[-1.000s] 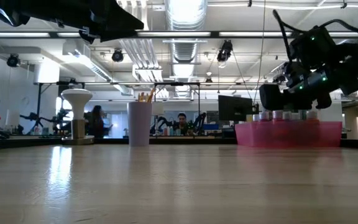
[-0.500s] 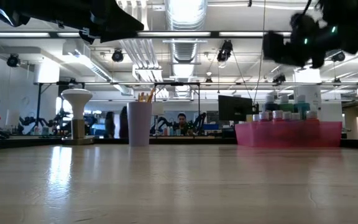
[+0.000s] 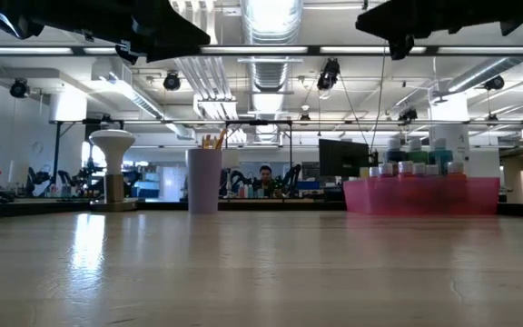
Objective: Pick & Place Paint Supplies
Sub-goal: Return to Home Position
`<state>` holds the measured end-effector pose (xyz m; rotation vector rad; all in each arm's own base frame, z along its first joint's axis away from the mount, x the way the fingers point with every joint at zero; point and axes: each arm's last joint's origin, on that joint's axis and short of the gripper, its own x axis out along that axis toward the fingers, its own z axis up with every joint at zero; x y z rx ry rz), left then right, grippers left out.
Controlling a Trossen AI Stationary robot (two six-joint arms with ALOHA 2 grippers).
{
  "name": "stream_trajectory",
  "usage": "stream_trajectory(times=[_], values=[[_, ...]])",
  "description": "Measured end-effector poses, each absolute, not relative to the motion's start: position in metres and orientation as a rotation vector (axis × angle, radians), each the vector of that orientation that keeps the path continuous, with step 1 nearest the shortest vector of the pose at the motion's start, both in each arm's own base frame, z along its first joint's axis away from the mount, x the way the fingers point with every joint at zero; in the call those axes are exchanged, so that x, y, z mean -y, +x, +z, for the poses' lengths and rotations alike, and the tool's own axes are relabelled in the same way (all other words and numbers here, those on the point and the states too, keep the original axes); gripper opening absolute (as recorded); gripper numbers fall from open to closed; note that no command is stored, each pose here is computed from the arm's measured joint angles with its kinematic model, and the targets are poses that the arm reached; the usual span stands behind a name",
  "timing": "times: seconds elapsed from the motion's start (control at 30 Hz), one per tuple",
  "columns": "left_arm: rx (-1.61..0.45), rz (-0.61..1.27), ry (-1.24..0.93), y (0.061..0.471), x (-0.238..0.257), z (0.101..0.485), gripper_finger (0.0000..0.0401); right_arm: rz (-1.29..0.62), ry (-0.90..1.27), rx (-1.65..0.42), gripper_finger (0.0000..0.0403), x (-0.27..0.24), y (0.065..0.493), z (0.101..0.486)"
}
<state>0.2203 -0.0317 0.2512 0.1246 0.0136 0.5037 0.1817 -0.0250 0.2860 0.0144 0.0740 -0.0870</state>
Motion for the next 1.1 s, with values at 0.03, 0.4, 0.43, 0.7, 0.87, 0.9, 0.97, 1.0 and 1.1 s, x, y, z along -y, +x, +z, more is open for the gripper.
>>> stream_trajectory(times=[0.03, 0.4, 0.43, 0.7, 0.87, 0.9, 0.97, 1.0, 1.1], values=[[-0.014, 0.504, 0.125, 0.22, 0.032, 0.251, 0.0282, -0.064, 0.029, -0.1, 0.0054, 0.024, 0.182, 0.284], [-0.025, 0.503, 0.13, 0.22, 0.032, 0.25, 0.0282, -0.01, 0.04, -0.097, 0.0014, 0.017, 0.149, 0.247], [-0.025, 0.503, 0.131, 0.22, 0.032, 0.25, 0.0282, -0.006, 0.039, -0.089, 0.0012, 0.016, 0.146, 0.245], [-0.028, 0.503, 0.132, 0.22, 0.032, 0.25, 0.0282, -0.009, -0.011, -0.007, 0.0009, 0.013, 0.118, 0.218], [-0.03, 0.503, 0.133, 0.22, 0.032, 0.25, 0.0282, -0.033, -0.037, 0.033, 0.0009, 0.012, 0.108, 0.205], [-0.031, 0.503, 0.133, 0.22, 0.032, 0.249, 0.0282, -0.033, -0.038, 0.033, 0.0009, 0.012, 0.107, 0.201], [-0.032, 0.503, 0.134, 0.22, 0.032, 0.249, 0.0282, -0.033, -0.034, 0.032, 0.0009, 0.012, 0.106, 0.196], [-0.032, 0.503, 0.134, 0.22, 0.032, 0.249, 0.0282, -0.033, -0.027, 0.03, 0.0009, 0.012, 0.106, 0.193], [-0.036, 0.503, 0.136, 0.22, 0.032, 0.249, 0.0282, -0.167, 0.073, 0.012, 0.0008, 0.016, 0.107, 0.185]])
